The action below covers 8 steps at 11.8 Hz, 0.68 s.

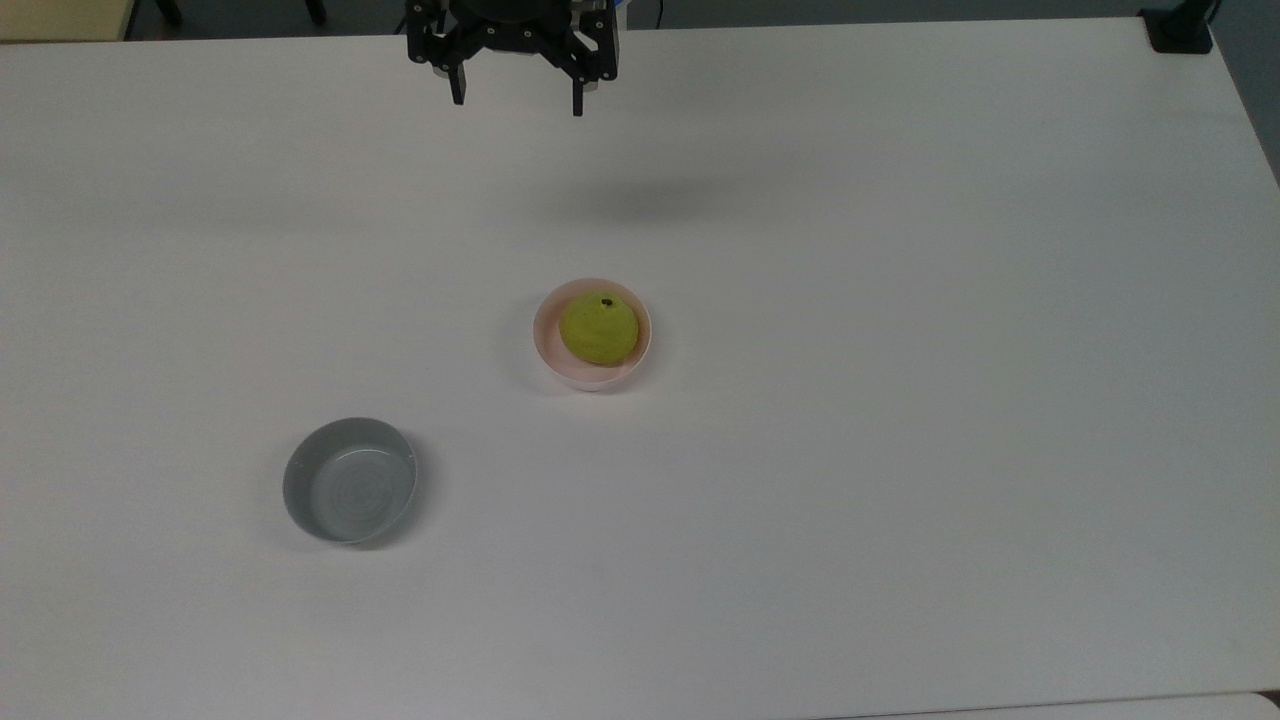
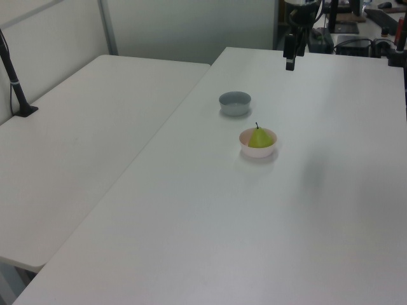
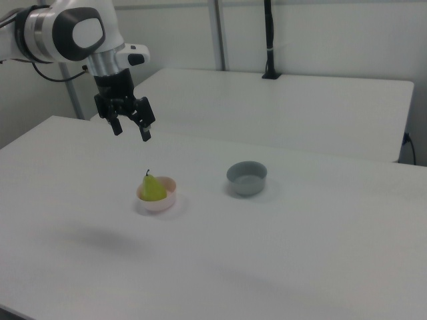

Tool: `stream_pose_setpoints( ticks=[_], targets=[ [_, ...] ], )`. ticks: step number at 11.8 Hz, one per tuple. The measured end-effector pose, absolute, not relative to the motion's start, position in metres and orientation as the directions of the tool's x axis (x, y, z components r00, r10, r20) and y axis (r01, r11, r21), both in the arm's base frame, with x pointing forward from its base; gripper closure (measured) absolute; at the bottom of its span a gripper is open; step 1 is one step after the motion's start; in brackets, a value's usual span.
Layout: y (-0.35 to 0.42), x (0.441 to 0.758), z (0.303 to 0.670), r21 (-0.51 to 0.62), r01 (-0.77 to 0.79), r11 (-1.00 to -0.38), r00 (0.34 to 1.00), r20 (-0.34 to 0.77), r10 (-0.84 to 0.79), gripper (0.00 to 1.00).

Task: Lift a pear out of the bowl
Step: 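Move the open gripper over the pink bowl and lower toward the pear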

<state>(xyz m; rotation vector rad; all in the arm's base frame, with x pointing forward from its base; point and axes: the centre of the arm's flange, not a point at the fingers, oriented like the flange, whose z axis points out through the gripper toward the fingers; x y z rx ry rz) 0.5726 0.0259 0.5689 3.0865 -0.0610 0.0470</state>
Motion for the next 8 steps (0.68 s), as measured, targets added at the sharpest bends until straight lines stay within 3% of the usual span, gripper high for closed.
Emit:
stream_pose_setpoints(
  ticks=[8],
  targets=[
    [0.026, 0.5737, 0.5663, 0.054, -0.04, -0.998, 0.999, 0.027, -0.039, 0.0]
  ],
)
